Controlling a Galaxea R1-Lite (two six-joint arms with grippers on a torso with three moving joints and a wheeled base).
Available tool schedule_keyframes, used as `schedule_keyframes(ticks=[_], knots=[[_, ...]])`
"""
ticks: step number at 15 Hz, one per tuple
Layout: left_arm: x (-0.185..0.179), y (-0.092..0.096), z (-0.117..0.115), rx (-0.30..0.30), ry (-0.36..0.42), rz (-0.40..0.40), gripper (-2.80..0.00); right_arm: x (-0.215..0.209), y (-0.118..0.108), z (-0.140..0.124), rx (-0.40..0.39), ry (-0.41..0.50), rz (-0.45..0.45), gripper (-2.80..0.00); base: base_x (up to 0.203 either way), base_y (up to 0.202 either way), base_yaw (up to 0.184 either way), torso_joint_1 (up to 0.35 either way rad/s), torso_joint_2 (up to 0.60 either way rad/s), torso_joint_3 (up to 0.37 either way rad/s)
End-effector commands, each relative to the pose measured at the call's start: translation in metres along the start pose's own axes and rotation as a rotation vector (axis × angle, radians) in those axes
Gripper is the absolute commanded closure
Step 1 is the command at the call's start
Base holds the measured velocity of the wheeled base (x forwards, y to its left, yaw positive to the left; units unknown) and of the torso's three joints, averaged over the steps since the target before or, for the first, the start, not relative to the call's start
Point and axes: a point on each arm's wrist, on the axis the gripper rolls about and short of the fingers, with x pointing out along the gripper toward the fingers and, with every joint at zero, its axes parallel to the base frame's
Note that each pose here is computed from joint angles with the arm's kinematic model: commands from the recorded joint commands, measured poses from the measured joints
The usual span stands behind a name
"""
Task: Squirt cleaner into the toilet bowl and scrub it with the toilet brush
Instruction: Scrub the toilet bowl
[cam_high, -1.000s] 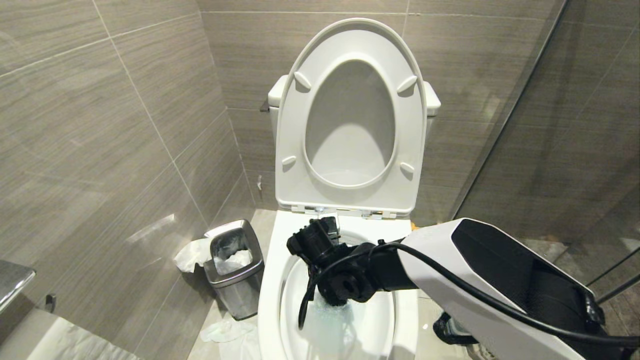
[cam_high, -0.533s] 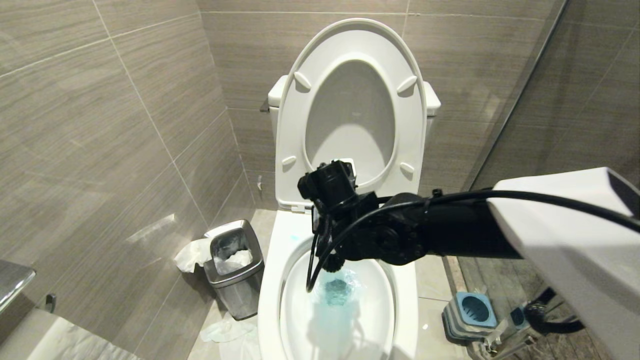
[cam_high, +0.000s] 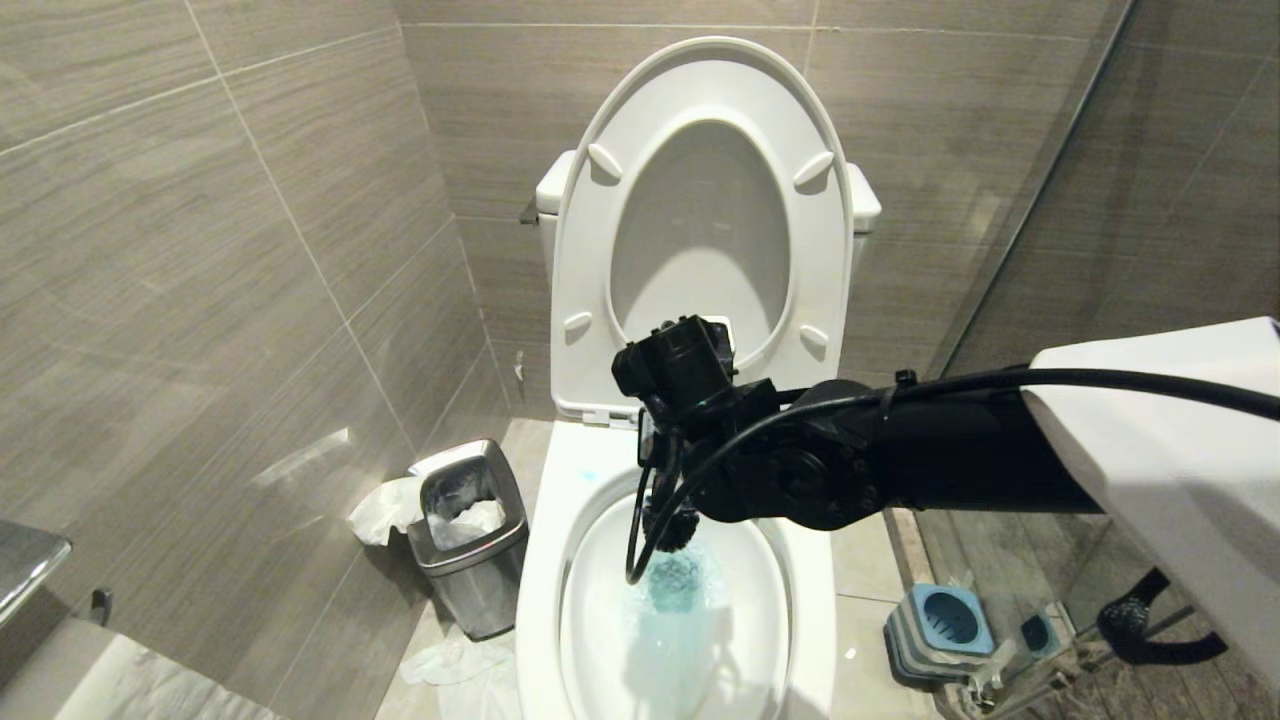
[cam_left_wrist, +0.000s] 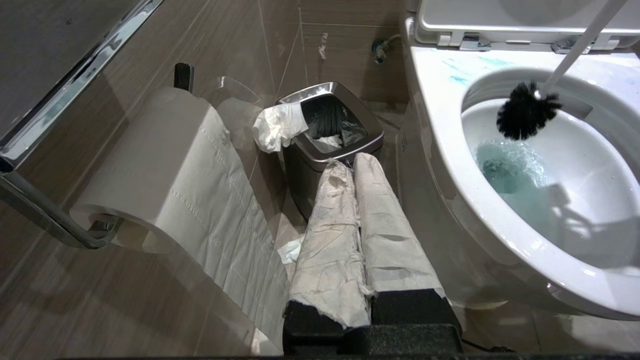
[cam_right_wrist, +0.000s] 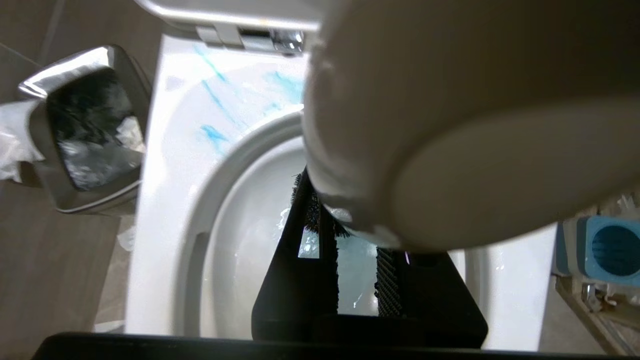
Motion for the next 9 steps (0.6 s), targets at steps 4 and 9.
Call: schedule_keyframes(ticks=[4,9], knots=[[0.0,0.0,0.0,0.0,0.003,-0.001,0.0,0.065,0.004,-0.073,-0.056,0.123,-0.094,0.0,0.0,0.0,0.0,0.0,0.0,0.0],[0.0,0.0,0.0,0.0,0.003,0.0,0.0,0.097,0.005,-0.105,-0.072,0.162,-0.125,0.0,0.0,0.0,0.0,0.0,0.0,0.0]])
